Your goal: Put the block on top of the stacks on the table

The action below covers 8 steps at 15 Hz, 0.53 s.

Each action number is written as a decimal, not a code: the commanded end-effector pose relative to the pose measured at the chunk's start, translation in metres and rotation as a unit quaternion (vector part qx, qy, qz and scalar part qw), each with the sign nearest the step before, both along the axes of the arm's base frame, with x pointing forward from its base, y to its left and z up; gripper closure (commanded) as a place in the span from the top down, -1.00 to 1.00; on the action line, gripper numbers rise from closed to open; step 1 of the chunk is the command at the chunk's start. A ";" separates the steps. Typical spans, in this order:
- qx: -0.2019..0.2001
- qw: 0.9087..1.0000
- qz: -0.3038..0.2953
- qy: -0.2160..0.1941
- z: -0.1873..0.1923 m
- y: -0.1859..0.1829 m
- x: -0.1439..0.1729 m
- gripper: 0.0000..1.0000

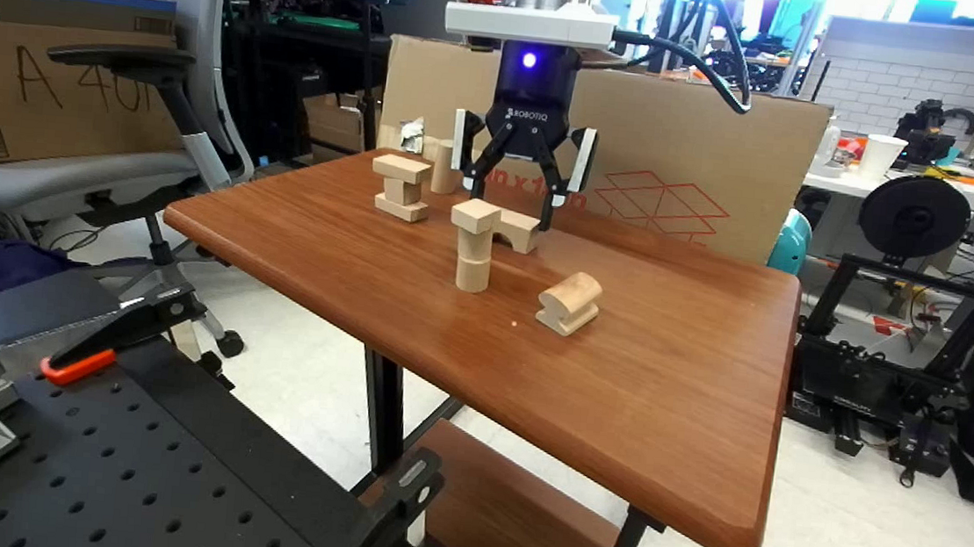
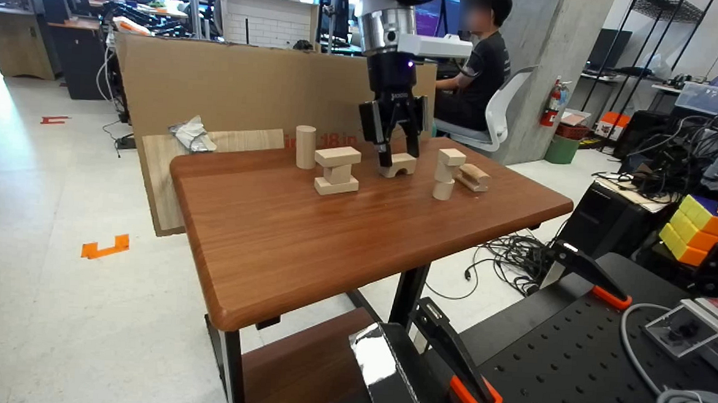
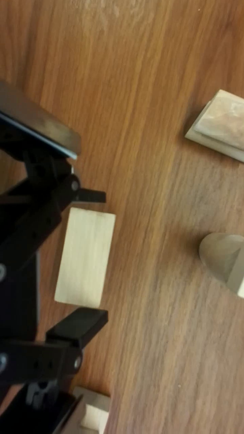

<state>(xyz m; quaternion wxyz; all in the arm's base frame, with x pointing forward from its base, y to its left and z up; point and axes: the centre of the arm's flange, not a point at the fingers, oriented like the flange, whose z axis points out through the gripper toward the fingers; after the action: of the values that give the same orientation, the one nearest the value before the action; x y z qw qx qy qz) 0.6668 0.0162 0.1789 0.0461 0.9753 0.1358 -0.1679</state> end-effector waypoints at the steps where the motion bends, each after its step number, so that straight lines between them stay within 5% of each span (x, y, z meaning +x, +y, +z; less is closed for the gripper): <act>1: 0.016 0.999 0.030 -0.002 0.029 0.013 0.002 1.00; 8: 0.039 0.997 0.048 -0.051 0.167 0.049 -0.020 1.00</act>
<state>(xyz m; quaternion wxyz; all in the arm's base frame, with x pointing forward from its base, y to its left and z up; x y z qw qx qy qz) 0.6687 0.0584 0.2882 0.0418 0.9752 0.1885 -0.1084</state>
